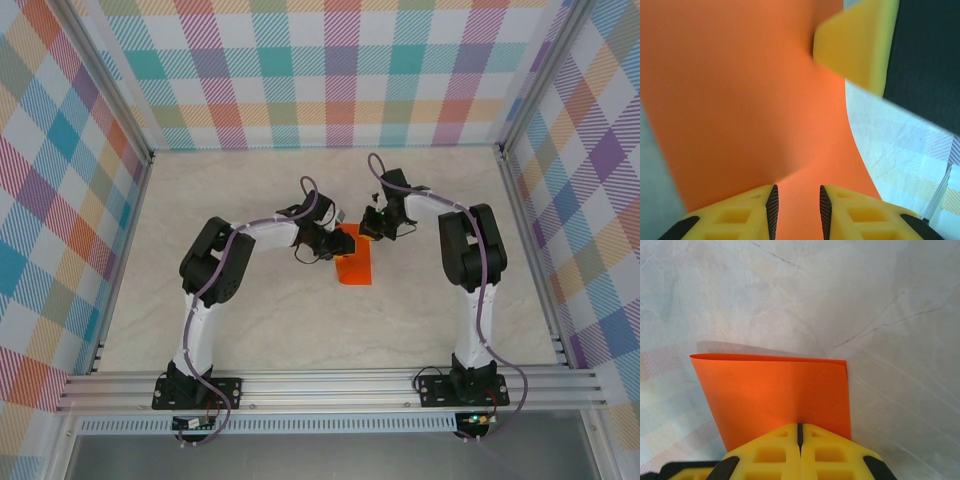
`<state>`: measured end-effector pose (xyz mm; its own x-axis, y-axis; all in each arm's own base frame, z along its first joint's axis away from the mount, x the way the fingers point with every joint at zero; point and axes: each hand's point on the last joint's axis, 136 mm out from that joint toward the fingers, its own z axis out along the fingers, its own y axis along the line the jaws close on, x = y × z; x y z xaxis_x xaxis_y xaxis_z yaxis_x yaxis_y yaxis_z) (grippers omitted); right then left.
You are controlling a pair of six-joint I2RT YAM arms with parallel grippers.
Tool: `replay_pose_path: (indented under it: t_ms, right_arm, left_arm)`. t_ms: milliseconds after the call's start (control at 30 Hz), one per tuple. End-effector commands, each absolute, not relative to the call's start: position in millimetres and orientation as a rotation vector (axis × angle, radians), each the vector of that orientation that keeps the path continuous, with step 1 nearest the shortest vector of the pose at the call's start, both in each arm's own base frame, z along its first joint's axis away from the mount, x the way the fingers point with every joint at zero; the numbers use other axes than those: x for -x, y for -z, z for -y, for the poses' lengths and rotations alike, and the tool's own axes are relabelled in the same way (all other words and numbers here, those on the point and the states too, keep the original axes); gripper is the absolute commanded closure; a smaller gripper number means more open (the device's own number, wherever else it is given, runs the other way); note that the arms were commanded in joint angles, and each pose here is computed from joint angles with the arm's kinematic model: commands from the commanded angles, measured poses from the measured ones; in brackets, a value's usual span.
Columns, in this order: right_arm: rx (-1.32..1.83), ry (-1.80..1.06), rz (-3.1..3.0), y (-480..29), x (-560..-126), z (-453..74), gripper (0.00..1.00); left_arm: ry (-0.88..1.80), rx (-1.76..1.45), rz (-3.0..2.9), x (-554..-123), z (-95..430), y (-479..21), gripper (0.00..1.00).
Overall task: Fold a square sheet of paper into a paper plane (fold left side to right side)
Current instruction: First fold the square sheet of paper in half at the center of the table.
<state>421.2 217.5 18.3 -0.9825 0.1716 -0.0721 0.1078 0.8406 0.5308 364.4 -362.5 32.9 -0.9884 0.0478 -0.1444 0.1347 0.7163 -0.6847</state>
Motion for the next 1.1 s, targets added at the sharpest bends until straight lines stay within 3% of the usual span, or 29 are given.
replay_pose_path:
  t_ms: [0,600,1067]
  right_arm:
    - [-0.245,-0.717,-3.025,12.2,-395.5,-205.7,0.96]
    - [-0.246,-0.676,-3.043,16.0,-392.5,-204.3,0.96]
    - [-0.249,-0.678,-3.043,15.9,-391.8,-206.1,0.96]
  left_arm:
    - [1.168,-0.249,-2.755,-352.1,367.8,-55.5,0.69]
    - [1.093,-0.35,-2.859,-309.8,350.8,-17.9,0.7]
    - [1.124,-0.594,-2.82,-240.3,356.6,-39.7,0.7]
